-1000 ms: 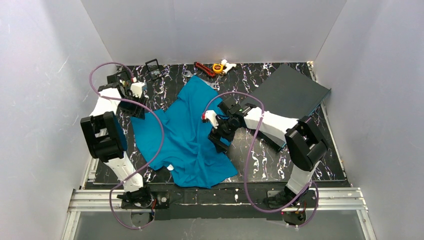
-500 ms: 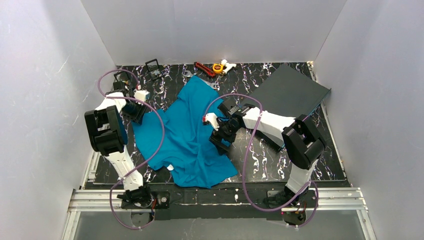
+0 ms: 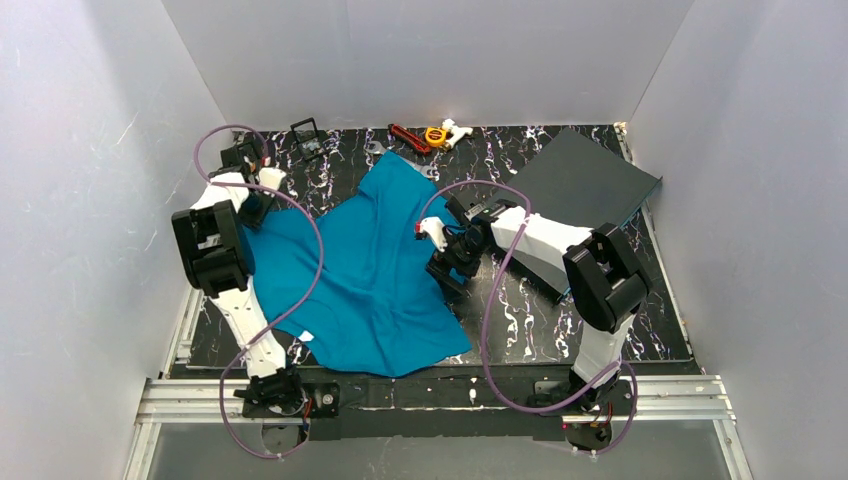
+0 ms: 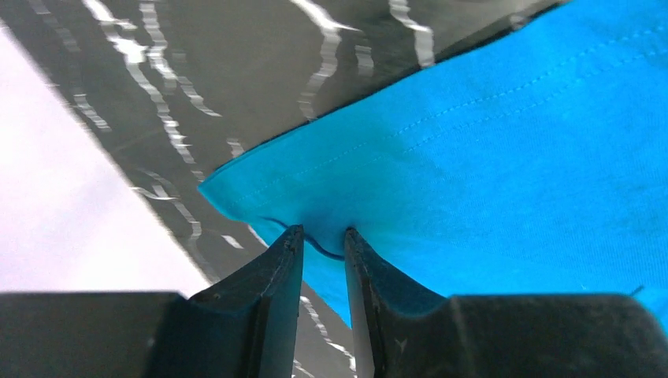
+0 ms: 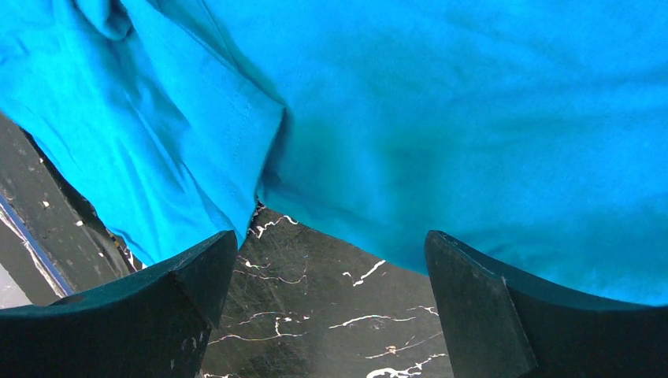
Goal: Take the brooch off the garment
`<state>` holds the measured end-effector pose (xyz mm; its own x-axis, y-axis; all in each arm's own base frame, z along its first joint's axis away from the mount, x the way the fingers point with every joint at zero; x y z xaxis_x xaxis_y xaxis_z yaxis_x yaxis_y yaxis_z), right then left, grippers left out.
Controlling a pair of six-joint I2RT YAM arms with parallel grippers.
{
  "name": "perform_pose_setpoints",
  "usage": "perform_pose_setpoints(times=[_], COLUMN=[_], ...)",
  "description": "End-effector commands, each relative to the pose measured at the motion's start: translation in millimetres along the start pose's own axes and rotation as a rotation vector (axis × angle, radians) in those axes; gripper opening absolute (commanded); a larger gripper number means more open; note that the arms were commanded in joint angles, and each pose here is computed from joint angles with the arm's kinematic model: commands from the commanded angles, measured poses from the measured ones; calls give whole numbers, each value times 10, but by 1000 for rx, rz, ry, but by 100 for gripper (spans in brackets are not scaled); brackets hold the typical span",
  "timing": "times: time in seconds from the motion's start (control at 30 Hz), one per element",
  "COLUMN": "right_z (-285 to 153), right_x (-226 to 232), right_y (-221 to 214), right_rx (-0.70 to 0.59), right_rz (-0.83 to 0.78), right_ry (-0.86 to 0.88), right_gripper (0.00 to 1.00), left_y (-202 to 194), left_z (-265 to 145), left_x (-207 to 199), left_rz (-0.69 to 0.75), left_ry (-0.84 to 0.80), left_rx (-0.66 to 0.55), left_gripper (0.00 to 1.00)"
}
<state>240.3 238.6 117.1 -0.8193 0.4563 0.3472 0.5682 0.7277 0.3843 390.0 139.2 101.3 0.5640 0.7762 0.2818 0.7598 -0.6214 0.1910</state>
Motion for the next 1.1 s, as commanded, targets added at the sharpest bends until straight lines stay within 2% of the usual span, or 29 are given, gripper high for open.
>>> perform_pose_setpoints(times=[0.0, 0.23, 0.33, 0.5, 0.6, 0.63, 0.67, 0.7, 0.8, 0.9, 0.93, 1.0, 1.07], right_z=[-51, -57, -109, -300, -508, -583, -706, -826, -955, -864, -812, -741, -698], right_x=[-3, -2, -23, -149, -315, -376, -515, -663, -984, -1205, -1343, -1464, -1495], right_y=[74, 70, 108, 271, 412, 468, 553, 628, 720, 777, 745, 678, 632], right_rx=[-10, -9, -27, -117, -202, -236, -295, -338, -397, -381, -353, -313, -287], right_rz=[-22, -24, -28, -10, 18, 33, 67, 102, 175, 195, 218, 237, 245], right_ry=[3, 2, -18, -86, -148, -168, -201, -235, -280, -366, -429, -479, -480], right_gripper=[98, 99, 98, 98, 98, 98, 98, 98, 98, 98, 96, 81, 76], left_y=[-217, -212, -192, -21, 101, 157, 310, 399, 515, 598, 610, 631, 659], left_z=[305, 432, 293, -200, -665, -773, -1077, -1368, -1749, -1819, -1736, -1623, -1557], left_x=[178, 430, 450, 308, 105, -69, -394, -941, -2335, -3007, -3316, -3527, -3564], left_rz=[-28, -46, -69, -92, -72, -30, 54, 186, 505, 643, 752, 816, 815], left_ry=[36, 77, 71, 15, -60, -136, -210, -375, -685, -825, -830, -815, -812], left_rx=[128, 156, 110, -82, -217, -272, -388, -508, -616, -606, -570, -532, -511], left_gripper=[25, 24, 24, 41, 49, 52, 56, 58, 59, 59, 59, 59, 58])
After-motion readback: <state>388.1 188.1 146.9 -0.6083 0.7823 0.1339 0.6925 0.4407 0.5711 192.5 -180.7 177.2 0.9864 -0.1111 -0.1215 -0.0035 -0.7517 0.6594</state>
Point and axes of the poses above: each gripper's point midway between its finger pads, its own z axis out along the fingers, its own x axis along the line the jaws close on, y = z × x, the point moved 8 cm from there along -z, back along the fingers, and after that the axes turned 11 degrees about z, right-handed, at the moved point
